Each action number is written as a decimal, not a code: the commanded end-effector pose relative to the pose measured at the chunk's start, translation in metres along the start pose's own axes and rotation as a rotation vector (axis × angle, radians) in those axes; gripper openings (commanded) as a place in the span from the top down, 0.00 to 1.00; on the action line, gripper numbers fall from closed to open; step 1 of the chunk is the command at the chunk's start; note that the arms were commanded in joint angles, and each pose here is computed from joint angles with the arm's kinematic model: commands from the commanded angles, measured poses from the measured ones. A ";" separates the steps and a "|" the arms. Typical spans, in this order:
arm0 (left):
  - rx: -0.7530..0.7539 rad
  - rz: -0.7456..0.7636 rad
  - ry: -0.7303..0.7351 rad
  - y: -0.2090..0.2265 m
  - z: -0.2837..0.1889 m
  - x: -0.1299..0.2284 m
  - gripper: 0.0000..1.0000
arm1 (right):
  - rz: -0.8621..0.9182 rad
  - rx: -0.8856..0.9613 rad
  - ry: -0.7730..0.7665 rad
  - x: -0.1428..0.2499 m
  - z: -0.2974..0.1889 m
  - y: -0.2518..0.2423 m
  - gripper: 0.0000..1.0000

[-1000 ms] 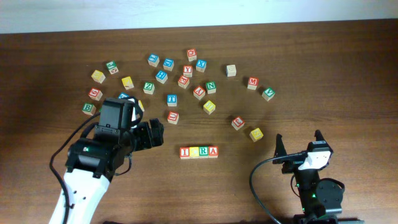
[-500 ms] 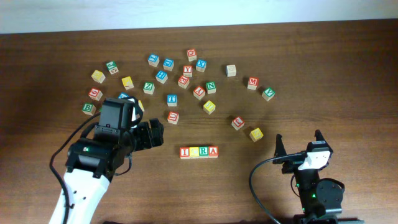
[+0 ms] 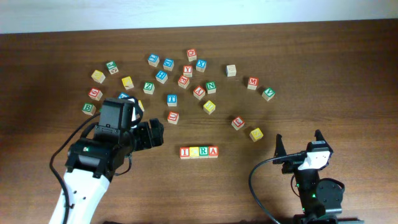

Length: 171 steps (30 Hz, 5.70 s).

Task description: Spell out ICRA

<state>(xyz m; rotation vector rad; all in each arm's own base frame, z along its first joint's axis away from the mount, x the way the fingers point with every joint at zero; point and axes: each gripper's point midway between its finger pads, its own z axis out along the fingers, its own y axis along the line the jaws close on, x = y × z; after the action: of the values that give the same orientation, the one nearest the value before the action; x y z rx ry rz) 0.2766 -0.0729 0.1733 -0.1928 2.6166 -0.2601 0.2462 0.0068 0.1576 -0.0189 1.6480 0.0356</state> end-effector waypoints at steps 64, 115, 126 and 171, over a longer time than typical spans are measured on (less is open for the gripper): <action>0.161 0.208 -0.887 0.049 -0.018 0.022 0.01 | -0.001 0.007 0.000 0.002 0.000 -0.002 0.02; 0.023 0.225 -0.968 0.065 -0.009 0.024 0.01 | -0.001 0.007 0.000 0.002 0.000 -0.002 0.02; 0.025 0.225 -0.968 0.065 -0.009 0.024 0.01 | -0.001 0.007 0.000 0.002 0.000 -0.002 0.02; 0.025 0.226 -0.969 0.065 -0.009 0.024 0.01 | -0.001 0.040 0.001 0.002 0.000 -0.007 0.02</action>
<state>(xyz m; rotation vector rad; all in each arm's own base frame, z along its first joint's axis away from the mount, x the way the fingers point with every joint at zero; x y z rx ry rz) 0.2456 -0.0142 0.1580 -0.0087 1.6497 -0.1005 0.2462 0.0034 0.1583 -0.0037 1.6450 0.0193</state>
